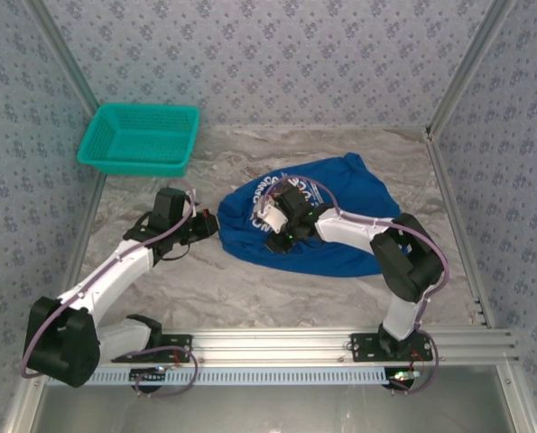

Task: Fold the inside-out t-shirt

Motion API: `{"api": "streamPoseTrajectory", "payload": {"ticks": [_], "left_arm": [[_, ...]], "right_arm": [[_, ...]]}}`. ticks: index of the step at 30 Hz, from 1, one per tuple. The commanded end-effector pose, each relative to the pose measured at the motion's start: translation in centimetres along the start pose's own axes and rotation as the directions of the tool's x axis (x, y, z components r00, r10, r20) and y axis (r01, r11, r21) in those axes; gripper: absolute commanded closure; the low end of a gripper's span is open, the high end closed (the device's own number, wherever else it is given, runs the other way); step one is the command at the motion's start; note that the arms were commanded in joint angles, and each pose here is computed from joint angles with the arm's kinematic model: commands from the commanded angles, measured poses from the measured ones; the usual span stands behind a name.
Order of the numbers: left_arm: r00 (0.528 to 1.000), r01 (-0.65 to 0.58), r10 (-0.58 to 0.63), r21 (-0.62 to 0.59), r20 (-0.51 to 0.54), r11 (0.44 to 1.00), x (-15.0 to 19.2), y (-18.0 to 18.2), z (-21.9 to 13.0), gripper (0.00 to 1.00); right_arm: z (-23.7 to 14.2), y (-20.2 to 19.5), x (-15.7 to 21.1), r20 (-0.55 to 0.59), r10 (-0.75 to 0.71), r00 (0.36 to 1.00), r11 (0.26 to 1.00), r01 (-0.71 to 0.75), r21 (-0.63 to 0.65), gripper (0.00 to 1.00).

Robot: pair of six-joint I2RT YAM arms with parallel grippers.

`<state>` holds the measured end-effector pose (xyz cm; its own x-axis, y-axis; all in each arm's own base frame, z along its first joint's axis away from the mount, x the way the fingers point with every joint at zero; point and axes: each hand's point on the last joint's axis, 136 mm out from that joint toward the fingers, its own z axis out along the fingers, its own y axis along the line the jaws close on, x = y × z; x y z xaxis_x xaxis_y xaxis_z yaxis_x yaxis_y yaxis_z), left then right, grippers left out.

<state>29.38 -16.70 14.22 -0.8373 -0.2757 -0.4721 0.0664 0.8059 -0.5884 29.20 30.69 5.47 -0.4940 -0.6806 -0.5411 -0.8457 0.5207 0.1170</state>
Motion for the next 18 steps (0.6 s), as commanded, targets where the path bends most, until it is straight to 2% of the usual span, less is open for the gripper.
{"api": "streamPoseTrajectory", "payload": {"ticks": [1, 4, 6, 8, 10, 12, 15, 18], "left_arm": [[0.999, -0.028, 0.029, -0.002, 0.028, 1.000, -1.0, -0.4, -0.6, 1.00], [0.997, -0.032, 0.036, -0.057, 0.070, 0.998, -1.8, 0.5, -0.7, 1.00], [0.990, -0.023, 0.038, -0.111, 0.135, 0.994, -3.3, 1.2, -0.8, 1.00], [0.979, -0.016, 0.046, -0.151, 0.198, 0.988, -4.8, 1.8, -0.4, 1.00], [0.972, -0.014, 0.059, -0.195, 0.227, 0.981, -6.2, 2.3, 0.5, 0.99], [0.971, -0.028, 0.084, -0.241, 0.224, 0.970, -7.4, 2.8, 1.5, 0.89], [0.973, -0.074, 0.132, -0.284, 0.190, 0.956, -8.6, 2.5, 1.8, 0.62], [0.956, -0.109, 0.163, -0.222, 0.243, 0.969, -8.6, 0.4, -0.3, 0.42]], "right_arm": [[-0.9, -0.5, -1.6, 0.044, 0.025, 0.999, 1.000, -0.024, -0.021, 0.91], [-2.5, 0.2, -1.8, 0.054, 0.078, 0.995, 0.993, -0.073, -0.092, 1.00], [-4.7, 1.6, -2.4, 0.078, 0.157, 0.984, 0.966, -0.136, -0.222, 1.00], [-7.4, 3.0, -3.5, 0.122, 0.263, 0.957, 0.897, -0.196, -0.396, 1.00], [-9.7, 3.9, -4.5, 0.147, 0.348, 0.926, 0.829, -0.231, -0.509, 1.00], [-11.3, 4.4, -5.0, 0.141, 0.391, 0.910, 0.787, -0.252, -0.563, 1.00], [-12.5, 3.3, -5.5, 0.117, 0.464, 0.878, 0.756, -0.324, -0.569, 1.00], [-13.0, 1.3, -6.4, 0.094, 0.582, 0.807, 0.677, -0.418, -0.606, 1.00]]}}
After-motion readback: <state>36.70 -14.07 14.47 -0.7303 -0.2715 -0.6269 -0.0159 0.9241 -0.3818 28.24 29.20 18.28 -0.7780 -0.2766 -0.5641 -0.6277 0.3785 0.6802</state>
